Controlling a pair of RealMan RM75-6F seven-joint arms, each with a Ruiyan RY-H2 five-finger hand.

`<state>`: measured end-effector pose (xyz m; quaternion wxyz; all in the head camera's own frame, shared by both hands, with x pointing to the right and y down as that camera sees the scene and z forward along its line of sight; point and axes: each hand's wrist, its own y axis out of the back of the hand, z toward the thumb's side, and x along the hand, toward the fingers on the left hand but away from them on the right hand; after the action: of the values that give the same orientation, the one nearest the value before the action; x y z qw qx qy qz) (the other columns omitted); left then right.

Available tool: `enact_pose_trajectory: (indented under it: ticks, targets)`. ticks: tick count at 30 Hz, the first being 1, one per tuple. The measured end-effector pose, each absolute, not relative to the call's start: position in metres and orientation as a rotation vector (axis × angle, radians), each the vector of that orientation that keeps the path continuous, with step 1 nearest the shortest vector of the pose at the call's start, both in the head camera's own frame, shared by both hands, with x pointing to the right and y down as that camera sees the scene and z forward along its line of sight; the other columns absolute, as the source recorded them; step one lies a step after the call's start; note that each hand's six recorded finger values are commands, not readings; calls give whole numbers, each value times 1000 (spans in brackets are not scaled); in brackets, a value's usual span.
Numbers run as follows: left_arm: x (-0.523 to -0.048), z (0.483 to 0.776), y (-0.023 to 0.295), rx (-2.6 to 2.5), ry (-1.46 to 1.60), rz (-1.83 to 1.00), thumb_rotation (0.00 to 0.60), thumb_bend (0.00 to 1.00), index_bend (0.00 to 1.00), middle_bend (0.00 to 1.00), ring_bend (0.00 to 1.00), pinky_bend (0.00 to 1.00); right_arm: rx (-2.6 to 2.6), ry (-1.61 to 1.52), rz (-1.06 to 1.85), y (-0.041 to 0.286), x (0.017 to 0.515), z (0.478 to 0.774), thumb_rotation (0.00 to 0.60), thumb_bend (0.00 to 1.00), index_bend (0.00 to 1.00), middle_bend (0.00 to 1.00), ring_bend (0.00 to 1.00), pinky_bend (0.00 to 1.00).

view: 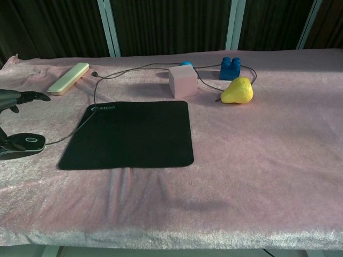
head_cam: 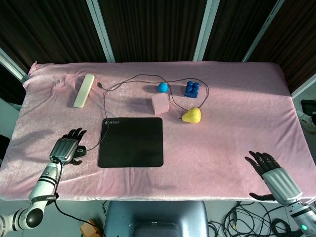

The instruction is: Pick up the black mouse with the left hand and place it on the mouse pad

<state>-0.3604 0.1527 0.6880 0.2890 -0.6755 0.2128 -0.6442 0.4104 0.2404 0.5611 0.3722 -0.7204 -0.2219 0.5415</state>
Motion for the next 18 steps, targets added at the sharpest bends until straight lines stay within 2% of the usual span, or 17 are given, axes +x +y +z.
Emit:
enact_pose_trajectory:
  ticks: [10,12,14,18]
  targets:
    - [-359,710,156,-1809,554,-1737,600,0,0,21,31,233,-1846,-569,1390,240,410,561,600,45,0,0,13,190]
    - [-358,713,156,-1806,558,-1735,600,18,5,69,69,241,-1848,-566,1390,241,410,561,600,45,0,0,13,190]
    - [-357,717,156,-1799,569,-1734,600,80,32,128,115,256,-1849,-564,1389,241,410,561,600,45,0,0,13,189]
    - [-358,722,153,-1778,616,-1735,600,124,148,278,264,336,-1849,-565,1388,241,411,561,600,45,0,0,13,190]
